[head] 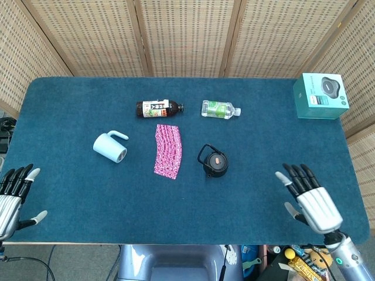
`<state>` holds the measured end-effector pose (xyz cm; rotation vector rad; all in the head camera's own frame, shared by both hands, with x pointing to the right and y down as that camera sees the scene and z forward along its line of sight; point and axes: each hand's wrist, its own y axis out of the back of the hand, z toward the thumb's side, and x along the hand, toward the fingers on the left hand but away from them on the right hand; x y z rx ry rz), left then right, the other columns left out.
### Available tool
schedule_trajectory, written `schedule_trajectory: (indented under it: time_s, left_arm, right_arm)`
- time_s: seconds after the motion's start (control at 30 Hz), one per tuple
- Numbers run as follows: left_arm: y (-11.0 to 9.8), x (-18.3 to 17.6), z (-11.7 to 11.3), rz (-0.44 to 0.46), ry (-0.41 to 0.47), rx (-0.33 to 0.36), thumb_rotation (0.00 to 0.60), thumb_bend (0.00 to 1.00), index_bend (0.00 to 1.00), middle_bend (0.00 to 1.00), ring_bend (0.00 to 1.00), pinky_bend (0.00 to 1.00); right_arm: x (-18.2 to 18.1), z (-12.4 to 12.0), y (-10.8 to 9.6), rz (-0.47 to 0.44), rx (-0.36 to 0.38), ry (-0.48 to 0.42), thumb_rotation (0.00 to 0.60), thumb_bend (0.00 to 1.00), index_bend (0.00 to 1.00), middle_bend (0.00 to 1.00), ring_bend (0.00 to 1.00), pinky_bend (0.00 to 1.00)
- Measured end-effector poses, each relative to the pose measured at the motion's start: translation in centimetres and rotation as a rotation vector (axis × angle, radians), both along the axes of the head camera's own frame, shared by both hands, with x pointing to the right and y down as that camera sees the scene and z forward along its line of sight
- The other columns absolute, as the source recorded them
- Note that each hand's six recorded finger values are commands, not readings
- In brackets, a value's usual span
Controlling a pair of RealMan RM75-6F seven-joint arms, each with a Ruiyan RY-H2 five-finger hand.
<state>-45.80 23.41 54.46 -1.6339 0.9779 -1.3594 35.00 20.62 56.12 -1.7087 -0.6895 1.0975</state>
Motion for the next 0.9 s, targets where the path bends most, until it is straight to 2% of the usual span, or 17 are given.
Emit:
schedule_trajectory:
  time_s: [0.03, 0.13, 0.33, 0.47, 0.6, 0.9]
  left_arm:
    - [0.0, 0.0, 0.2, 0.001, -0.004, -0.004, 0.600, 0.01, 0.00, 0.00, 0.00, 0.00]
    - [-0.2, 0.1, 0.9, 0.004, -0.009, -0.016, 0.600, 0.01, 0.00, 0.00, 0.00, 0.00]
    - [-0.7, -0.4, 1.4, -0.011, -0.013, -0.019, 0.600, 0.01, 0.00, 0.00, 0.00, 0.00]
    - [-0.9, -0.5, 1.7, -0.018, -0.014, -0.030, 0.600, 0.01, 0.00, 0.00, 0.00, 0.00]
    - [-1.0, -0.8, 1.8, -0.028, -0.013, -0.031, 0.600, 0.01, 0.00, 0.00, 0.00, 0.00]
    - [-1.1, -0.9, 2.1, -0.033, -0.004, -0.048, 0.600, 0.01, 0.00, 0.00, 0.00, 0.00]
  right_arm:
    - [-0.8, 0.5, -0.4, -0.045, -0.016, 0.003, 0.600, 0.91, 0.10, 0.00, 0.00, 0.00]
    - [-3.3, 2.0, -1.9, -0.188, -0.054, 0.029, 0.600, 1.00, 0.10, 0.00, 0.00, 0.00]
    - [-7.6, 4.0, -4.1, -0.364, -0.026, 0.120, 0.600, 1.00, 0.10, 0.00, 0.00, 0.00]
    - [-11.6, 5.3, -5.3, -0.487, 0.028, 0.169, 0.600, 1.00, 0.10, 0.00, 0.00, 0.00]
    - [-14.9, 6.8, -6.5, -0.615, 0.113, 0.232, 0.600, 1.00, 0.10, 0.00, 0.00, 0.00]
    - [-19.2, 10.0, -7.5, -0.804, 0.259, 0.384, 0.600, 1.00, 0.10, 0.00, 0.00, 0.02]
